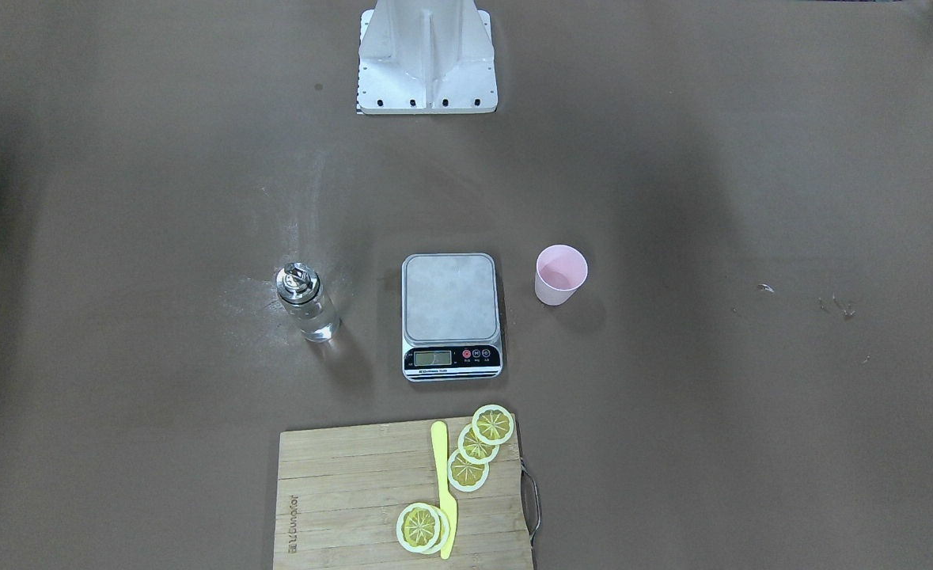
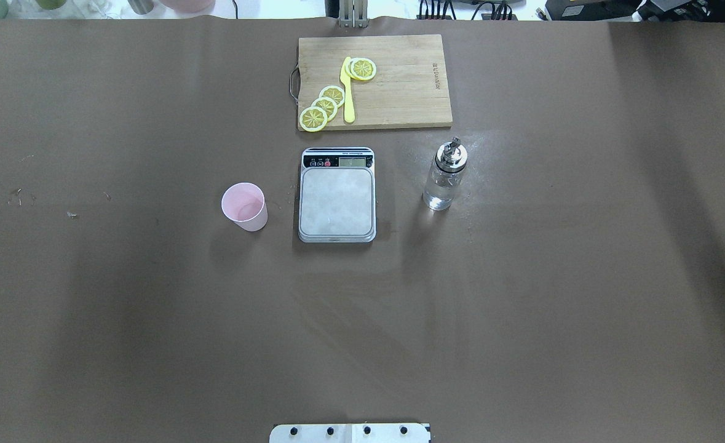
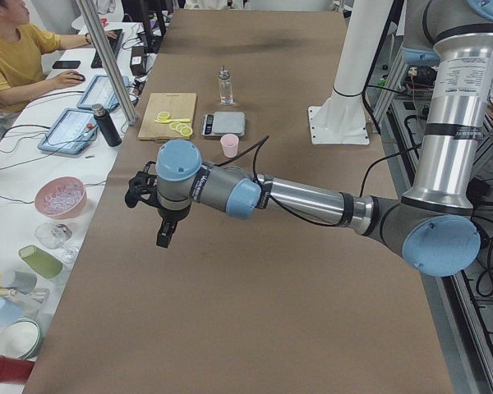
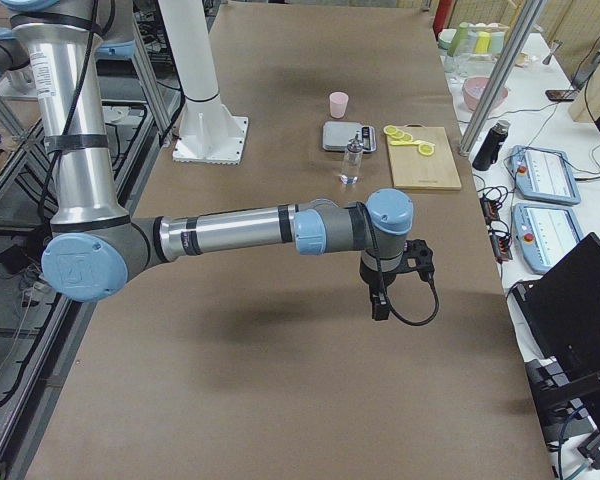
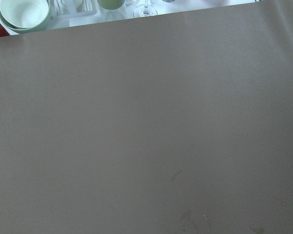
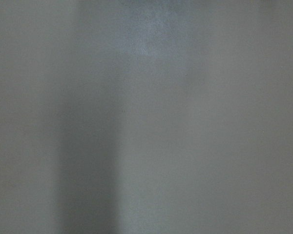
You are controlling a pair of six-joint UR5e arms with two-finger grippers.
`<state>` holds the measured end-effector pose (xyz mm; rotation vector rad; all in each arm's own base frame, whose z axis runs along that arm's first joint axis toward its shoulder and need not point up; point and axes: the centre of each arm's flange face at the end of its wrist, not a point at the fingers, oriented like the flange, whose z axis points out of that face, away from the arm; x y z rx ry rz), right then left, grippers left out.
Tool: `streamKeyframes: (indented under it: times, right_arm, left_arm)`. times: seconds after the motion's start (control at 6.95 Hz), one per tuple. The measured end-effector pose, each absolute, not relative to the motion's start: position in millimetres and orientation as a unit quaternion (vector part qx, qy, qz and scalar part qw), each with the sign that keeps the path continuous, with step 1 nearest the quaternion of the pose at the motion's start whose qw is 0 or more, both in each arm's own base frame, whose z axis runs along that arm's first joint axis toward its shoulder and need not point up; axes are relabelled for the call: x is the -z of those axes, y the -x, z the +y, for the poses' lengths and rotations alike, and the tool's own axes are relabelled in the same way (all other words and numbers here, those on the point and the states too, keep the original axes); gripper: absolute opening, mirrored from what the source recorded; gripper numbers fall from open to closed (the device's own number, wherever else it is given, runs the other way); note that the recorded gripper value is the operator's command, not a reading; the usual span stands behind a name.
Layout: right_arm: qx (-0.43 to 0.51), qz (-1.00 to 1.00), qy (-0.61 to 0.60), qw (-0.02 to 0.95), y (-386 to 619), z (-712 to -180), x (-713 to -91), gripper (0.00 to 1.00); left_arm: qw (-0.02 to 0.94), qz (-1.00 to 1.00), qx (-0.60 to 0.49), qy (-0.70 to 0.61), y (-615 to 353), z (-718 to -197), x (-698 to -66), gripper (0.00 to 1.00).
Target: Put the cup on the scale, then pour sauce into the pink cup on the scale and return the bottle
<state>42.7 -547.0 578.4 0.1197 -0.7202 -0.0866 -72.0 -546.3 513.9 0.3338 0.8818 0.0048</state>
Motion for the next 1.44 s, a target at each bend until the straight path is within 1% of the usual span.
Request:
streamKeyframes:
  times: [0.29,1.01,1.44]
  right_arm:
    - [0.041,-0.352,-0.057,0.933,-43,-548,-578,1.0]
    - [0.04,-0.353,-0.06,0.933,-42,-551,-575,1.0]
    - [0.039,-0.353,-0.06,0.933,-42,-551,-574,1.0]
  left_arm:
    - [0.886,0.441,-0.004,-0.145,49,-546,-509,0.97]
    - [0.89,0.432,-0.059,-0.133,44,-547,-557,0.97]
    - [0.892,0.429,-0.059,-0.133,44,-549,-557,0.97]
